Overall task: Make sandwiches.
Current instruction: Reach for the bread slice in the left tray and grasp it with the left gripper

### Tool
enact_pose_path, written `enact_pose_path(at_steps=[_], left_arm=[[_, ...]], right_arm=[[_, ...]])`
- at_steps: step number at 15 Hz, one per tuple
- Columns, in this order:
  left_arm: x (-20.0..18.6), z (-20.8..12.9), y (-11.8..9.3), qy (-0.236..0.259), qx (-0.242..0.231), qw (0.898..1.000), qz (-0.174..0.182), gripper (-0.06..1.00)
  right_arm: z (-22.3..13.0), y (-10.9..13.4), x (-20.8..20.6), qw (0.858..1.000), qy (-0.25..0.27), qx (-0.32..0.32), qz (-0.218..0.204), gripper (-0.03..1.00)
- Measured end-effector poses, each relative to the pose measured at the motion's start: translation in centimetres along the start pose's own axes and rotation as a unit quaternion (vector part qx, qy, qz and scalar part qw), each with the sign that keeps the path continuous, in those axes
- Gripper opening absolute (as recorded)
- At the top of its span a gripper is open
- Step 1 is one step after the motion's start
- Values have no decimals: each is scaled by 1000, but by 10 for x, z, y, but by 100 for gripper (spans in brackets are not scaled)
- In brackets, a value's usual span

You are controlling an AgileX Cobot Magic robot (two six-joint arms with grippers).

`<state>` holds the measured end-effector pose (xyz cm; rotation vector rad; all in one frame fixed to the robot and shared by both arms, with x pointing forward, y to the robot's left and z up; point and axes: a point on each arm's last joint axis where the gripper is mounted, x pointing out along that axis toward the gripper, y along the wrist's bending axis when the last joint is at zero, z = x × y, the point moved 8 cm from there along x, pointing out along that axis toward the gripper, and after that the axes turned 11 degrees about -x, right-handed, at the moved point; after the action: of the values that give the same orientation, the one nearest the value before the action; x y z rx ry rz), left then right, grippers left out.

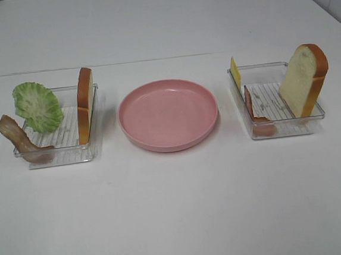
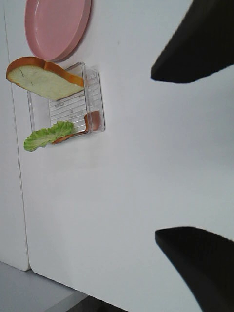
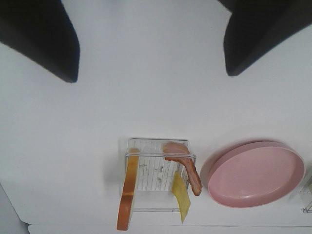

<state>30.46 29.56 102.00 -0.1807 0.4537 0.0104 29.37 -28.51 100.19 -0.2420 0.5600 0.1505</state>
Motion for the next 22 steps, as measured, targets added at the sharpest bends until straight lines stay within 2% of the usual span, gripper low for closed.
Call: enact_pose_path(at_steps=[22], left_arm=[[0, 0, 0, 0, 0, 1000, 0, 77]], right_arm=[[0, 0, 0, 1000, 0, 0, 0, 77]])
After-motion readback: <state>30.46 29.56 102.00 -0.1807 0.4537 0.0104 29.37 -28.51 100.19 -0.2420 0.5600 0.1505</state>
